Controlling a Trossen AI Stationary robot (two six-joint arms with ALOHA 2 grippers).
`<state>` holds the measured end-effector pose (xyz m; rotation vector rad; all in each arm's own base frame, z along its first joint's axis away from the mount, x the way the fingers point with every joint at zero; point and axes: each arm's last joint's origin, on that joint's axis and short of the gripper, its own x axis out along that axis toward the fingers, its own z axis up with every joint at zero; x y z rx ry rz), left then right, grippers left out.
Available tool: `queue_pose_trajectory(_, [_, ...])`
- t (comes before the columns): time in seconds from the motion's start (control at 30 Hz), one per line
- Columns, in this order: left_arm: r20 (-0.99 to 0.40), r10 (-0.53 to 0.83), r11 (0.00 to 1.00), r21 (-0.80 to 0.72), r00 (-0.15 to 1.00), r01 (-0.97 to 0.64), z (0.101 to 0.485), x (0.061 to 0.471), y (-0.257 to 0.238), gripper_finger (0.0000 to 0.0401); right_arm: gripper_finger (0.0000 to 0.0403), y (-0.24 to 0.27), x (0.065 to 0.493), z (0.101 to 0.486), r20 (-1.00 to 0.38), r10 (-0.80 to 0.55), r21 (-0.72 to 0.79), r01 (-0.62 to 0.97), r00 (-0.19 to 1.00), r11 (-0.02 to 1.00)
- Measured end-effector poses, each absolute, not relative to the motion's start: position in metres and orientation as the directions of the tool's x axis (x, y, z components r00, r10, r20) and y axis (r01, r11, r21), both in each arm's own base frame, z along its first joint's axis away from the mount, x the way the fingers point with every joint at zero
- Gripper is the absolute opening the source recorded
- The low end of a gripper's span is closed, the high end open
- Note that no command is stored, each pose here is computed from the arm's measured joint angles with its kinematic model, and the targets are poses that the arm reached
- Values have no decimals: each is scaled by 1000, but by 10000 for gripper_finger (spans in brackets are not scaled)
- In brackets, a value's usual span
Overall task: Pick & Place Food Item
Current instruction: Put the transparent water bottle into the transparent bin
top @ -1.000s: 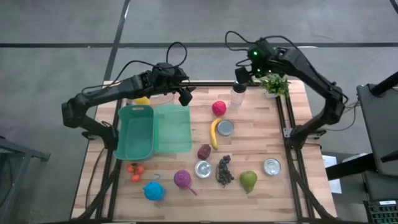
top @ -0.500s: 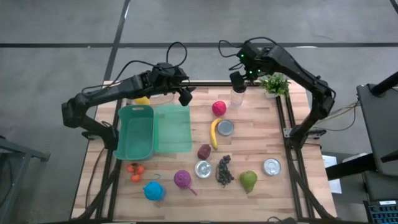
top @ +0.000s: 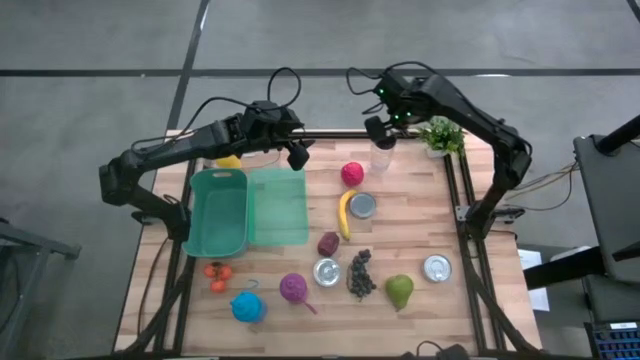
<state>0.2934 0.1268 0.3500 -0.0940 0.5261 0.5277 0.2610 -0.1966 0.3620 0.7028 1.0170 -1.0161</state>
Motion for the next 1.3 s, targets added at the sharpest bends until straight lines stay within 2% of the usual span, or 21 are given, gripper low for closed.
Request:
queue_pose_trajectory(0.93, [-501, 456, 863, 46, 735, -504, 350, 293, 127, 291, 382, -199, 267, 342, -939, -292, 54, 917, 181, 394])
queue_pose_trajectory(1.3, [-502, 456, 862, 44, 735, -504, 350, 293, 127, 291, 382, -197, 267, 333, -952, -252, 72, 929, 172, 362])
